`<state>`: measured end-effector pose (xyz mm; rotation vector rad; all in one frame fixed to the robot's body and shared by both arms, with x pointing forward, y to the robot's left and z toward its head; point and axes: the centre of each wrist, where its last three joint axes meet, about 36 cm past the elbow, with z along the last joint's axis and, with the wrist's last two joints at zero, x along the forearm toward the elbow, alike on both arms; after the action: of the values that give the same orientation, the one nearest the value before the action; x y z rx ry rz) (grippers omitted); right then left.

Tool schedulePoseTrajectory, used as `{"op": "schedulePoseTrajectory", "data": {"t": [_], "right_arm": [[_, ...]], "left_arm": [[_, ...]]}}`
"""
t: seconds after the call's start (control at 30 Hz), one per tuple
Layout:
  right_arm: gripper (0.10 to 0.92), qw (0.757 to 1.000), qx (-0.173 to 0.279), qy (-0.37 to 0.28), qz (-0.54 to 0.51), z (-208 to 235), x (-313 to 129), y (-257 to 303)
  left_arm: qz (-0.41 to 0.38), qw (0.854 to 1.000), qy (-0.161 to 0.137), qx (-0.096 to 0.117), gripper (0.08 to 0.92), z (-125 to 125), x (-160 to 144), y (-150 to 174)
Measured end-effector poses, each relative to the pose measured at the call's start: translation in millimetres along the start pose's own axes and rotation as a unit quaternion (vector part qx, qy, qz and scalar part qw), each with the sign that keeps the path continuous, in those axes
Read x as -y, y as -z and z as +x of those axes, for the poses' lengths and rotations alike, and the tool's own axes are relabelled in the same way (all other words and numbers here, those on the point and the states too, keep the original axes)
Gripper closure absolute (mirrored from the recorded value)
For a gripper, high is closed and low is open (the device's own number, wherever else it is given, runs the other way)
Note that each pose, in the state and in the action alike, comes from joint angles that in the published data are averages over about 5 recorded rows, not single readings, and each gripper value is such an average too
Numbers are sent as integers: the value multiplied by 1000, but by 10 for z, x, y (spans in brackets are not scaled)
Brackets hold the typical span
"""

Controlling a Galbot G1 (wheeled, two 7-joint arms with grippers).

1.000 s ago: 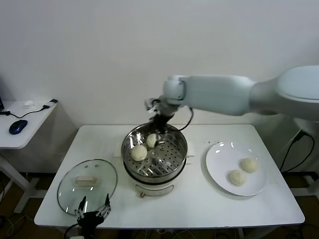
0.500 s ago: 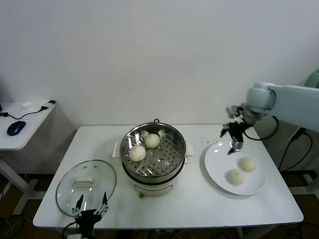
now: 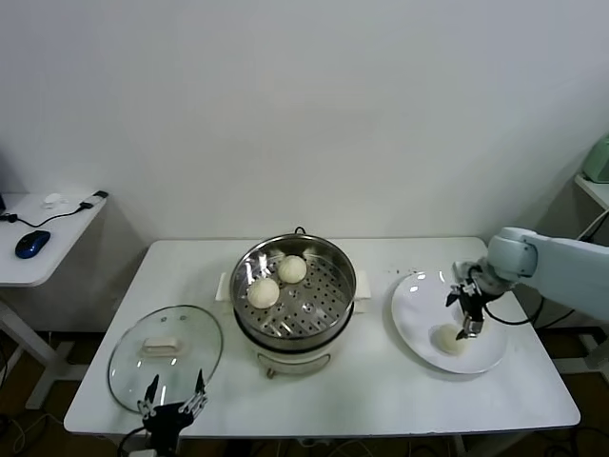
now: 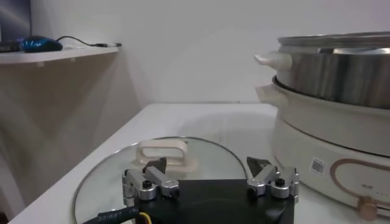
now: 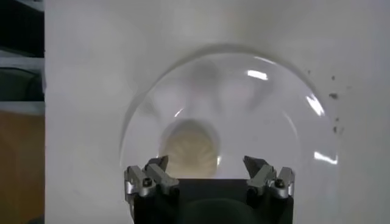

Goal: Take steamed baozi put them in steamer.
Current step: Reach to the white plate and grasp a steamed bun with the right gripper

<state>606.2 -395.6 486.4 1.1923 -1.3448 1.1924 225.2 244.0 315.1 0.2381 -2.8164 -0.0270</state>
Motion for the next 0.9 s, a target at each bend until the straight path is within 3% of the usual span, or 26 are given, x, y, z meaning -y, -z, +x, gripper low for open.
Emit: {"op": "schedulePoseTrajectory", "data": {"t": [0.3,0.63,0.9], "right_arm": [[204,1000,-7,4,-10,-289,-90,-67],[402,1000,-4,0,-11,-345,-110,-76],[411,1000,7,-6,15,-5,45,38]], "left_arm": [[1,1000,0,-3,177,6,15,-26],[1,1000,2,-5,177,16,40,-46],[-1,1000,0,-5,177,50,65,-30]]}}
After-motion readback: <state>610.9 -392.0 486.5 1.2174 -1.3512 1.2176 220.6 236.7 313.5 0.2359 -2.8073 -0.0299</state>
